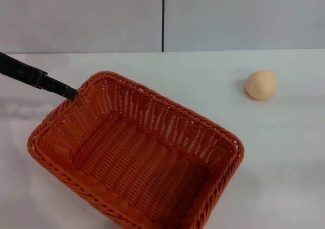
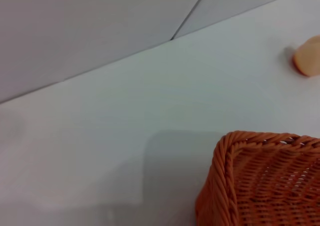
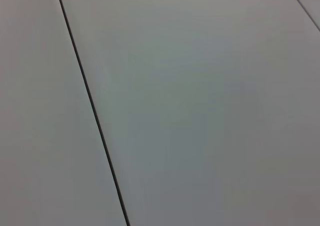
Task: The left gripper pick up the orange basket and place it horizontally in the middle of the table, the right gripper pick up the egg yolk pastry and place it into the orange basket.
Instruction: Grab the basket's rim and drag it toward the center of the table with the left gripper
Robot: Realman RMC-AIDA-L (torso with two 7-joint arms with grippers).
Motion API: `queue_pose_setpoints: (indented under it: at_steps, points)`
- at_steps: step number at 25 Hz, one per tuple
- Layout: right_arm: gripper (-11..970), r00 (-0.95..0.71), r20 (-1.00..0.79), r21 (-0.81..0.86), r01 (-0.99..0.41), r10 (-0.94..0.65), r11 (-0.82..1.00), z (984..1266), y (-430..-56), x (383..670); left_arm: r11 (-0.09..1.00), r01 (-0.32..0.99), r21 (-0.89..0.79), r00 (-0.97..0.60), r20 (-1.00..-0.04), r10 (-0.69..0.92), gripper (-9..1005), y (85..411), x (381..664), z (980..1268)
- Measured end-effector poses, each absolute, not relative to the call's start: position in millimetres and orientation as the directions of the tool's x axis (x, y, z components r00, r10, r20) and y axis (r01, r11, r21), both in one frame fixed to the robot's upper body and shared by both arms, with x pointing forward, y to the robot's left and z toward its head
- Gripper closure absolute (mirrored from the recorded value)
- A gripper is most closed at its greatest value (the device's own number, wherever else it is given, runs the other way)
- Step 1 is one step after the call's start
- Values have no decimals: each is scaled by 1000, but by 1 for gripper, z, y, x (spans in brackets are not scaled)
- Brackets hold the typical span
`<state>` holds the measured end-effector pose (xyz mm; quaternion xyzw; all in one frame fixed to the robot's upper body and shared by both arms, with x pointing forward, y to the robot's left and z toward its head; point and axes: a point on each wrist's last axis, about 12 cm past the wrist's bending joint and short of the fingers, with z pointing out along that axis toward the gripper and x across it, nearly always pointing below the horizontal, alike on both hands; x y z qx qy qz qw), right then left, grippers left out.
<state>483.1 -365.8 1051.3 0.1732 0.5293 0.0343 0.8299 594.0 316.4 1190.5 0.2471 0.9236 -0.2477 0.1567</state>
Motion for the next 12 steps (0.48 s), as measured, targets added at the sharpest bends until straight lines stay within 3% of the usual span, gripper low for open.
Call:
queue_pose_setpoints:
  at_steps: [12]
  points:
    - [306,436,-867,326,128,242,937,1052,-366,485,748,528,-402,-839,-385,385,196,312,593,1179]
